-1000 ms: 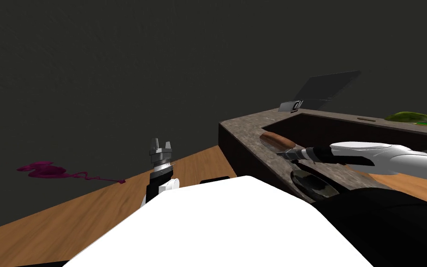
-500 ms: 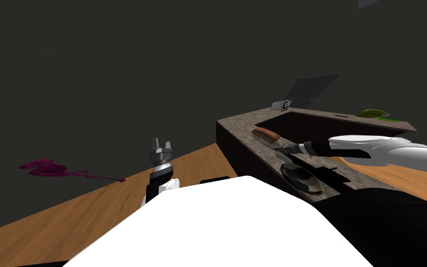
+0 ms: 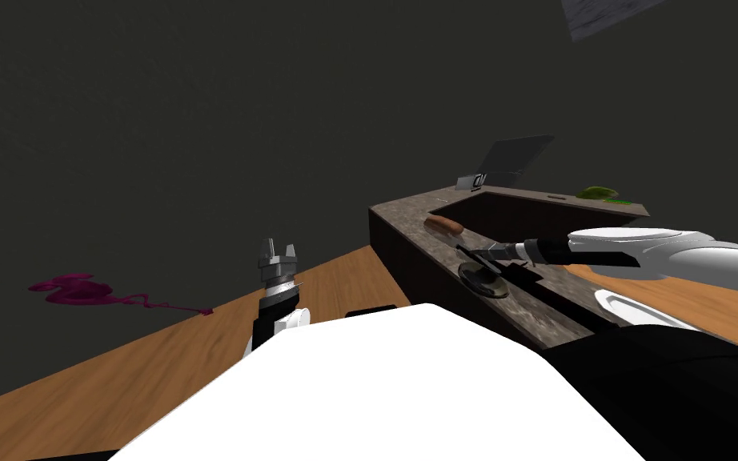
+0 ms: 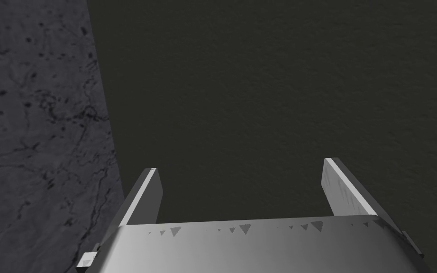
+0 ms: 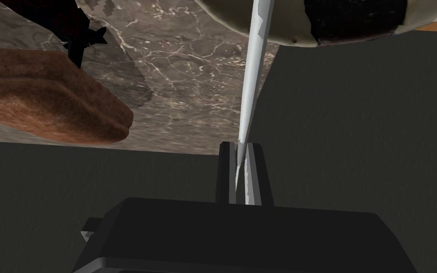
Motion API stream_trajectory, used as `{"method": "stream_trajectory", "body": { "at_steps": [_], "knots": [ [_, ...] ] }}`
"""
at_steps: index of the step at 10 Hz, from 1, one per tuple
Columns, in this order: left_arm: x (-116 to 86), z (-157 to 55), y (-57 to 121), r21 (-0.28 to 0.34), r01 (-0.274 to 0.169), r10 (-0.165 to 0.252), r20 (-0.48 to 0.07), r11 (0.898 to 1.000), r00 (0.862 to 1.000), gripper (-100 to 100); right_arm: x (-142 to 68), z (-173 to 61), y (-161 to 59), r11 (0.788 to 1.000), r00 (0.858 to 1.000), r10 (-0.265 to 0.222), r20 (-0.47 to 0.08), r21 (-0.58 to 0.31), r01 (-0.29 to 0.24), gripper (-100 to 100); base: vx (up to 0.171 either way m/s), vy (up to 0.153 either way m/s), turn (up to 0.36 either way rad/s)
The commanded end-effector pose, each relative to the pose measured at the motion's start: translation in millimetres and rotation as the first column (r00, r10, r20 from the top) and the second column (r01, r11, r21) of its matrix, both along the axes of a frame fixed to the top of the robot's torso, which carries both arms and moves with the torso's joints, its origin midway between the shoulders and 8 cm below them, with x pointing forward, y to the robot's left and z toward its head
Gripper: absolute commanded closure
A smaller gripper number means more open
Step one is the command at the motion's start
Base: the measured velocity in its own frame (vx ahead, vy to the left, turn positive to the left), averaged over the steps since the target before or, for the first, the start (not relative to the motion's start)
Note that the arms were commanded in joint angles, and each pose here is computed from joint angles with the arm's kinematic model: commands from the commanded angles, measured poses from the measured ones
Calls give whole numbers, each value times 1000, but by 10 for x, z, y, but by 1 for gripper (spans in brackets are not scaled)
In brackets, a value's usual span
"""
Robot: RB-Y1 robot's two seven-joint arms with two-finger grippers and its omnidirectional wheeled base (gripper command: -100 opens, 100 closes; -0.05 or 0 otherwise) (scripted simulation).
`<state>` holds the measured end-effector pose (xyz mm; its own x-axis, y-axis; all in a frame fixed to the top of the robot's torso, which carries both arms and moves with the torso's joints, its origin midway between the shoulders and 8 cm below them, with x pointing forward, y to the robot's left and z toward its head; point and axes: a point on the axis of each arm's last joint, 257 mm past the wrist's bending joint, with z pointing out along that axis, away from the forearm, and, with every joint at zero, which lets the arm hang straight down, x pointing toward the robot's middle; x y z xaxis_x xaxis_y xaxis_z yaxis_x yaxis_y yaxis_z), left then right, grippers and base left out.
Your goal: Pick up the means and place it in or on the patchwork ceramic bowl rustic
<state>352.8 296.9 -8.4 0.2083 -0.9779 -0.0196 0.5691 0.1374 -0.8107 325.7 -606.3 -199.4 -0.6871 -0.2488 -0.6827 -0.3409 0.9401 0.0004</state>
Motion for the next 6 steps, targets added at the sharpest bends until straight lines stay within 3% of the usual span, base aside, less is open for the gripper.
{"method": "stream_trajectory", "body": {
  "at_steps": [1,5,6],
  "knots": [
    [0,0,0,0,0,0,0,1000,1000,0,0,0,0,1000,1000,0,0,0,0,-100,-17,-3,-3],
    [0,0,0,0,0,0,0,1000,1000,0,-3,-3,-1,1000,1000,0,-1,0,0,-100,-2,0,-1],
    [-1,0,0,0,0,0,0,1000,1000,0,-3,-3,-1,1000,1000,0,-1,0,0,0,0,0,0]
  ]
}}
